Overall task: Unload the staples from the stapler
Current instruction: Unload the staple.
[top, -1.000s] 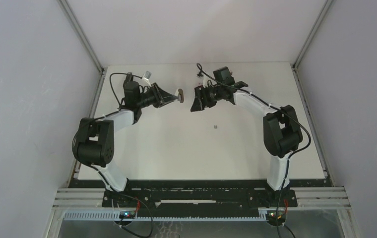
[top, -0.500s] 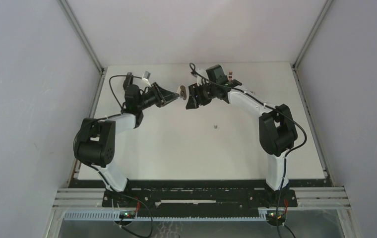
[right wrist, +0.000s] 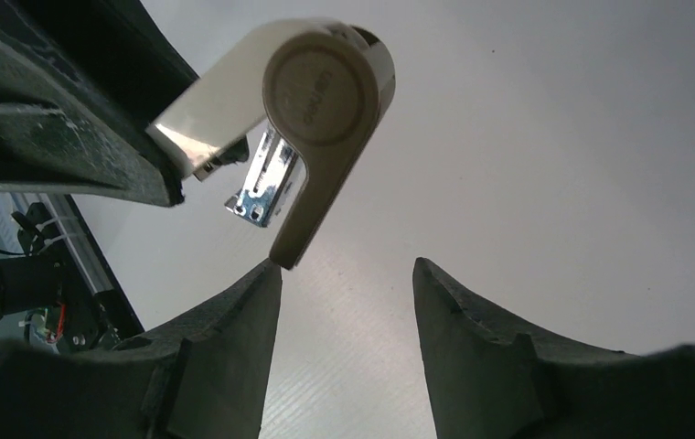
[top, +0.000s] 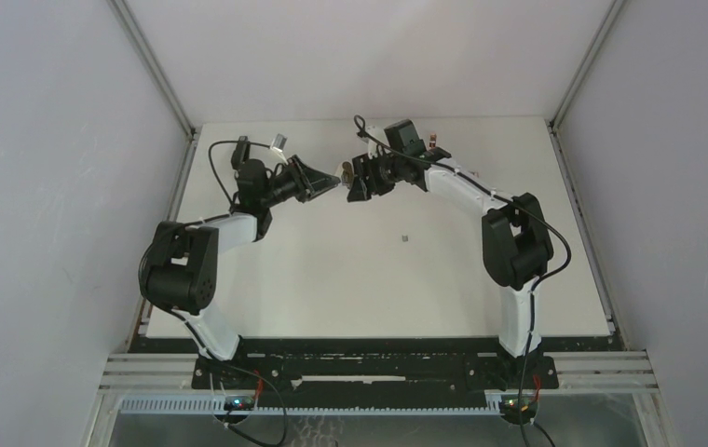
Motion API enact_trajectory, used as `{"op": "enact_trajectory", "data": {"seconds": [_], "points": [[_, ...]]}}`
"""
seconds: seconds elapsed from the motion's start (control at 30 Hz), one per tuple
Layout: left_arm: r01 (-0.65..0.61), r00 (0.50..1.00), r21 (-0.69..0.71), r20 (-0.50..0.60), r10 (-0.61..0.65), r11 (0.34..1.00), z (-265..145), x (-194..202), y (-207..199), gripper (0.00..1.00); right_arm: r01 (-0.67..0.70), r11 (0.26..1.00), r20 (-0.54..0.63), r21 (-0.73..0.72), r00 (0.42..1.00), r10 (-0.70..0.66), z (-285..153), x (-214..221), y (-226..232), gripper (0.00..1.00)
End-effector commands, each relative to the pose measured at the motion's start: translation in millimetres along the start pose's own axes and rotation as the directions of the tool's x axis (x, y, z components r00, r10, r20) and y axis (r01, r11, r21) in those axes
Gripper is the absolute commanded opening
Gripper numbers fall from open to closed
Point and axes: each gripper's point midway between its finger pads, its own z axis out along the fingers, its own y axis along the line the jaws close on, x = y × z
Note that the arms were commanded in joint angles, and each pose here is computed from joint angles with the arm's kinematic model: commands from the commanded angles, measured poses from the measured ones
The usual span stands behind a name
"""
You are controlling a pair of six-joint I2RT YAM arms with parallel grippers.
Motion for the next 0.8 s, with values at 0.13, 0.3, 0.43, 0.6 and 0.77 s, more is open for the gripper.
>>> {"op": "enact_trajectory", "data": {"seconds": [0.13, 0.3, 0.43, 0.6, 0.77], "points": [[-0.065, 0.998, 0.021, -0.011, 0.065, 0.998, 2.5, 6.7, -3.6, 0.00, -0.005, 0.998, 0.078, -0.055, 0.997, 0.010, -5.7, -34.0, 16.3, 0.55], [-0.066, 0.998, 0.022, -0.016, 0.066, 0.998, 3.8, 8.4, -3.6, 0.00, -0.020, 1.000, 0.090, 0.004, 0.996, 0.019, -7.4, -36.2, 2.9, 0.53], [-0.069, 0.997, 0.026, -0.026, 0.070, 0.997, 5.9, 11.5, -4.1, 0.00, -0.038, 0.999, 0.089, 0.003, 0.995, 0.037, -8.8, -37.1, -2.7, 0.48], [-0.067, 0.997, 0.017, -0.043, 0.068, 0.998, 8.3, 16.1, -0.7, 0.00, -0.043, 0.999, 0.090, -0.018, 0.995, 0.044, -9.7, -38.8, -2.2, 0.44], [-0.072, 0.996, 0.013, -0.056, 0.073, 0.997, 10.4, 19.7, 0.4, 0.00, -0.041, 0.999, 0.083, -0.019, 0.996, 0.042, -7.9, -37.7, -3.7, 0.32]]}}
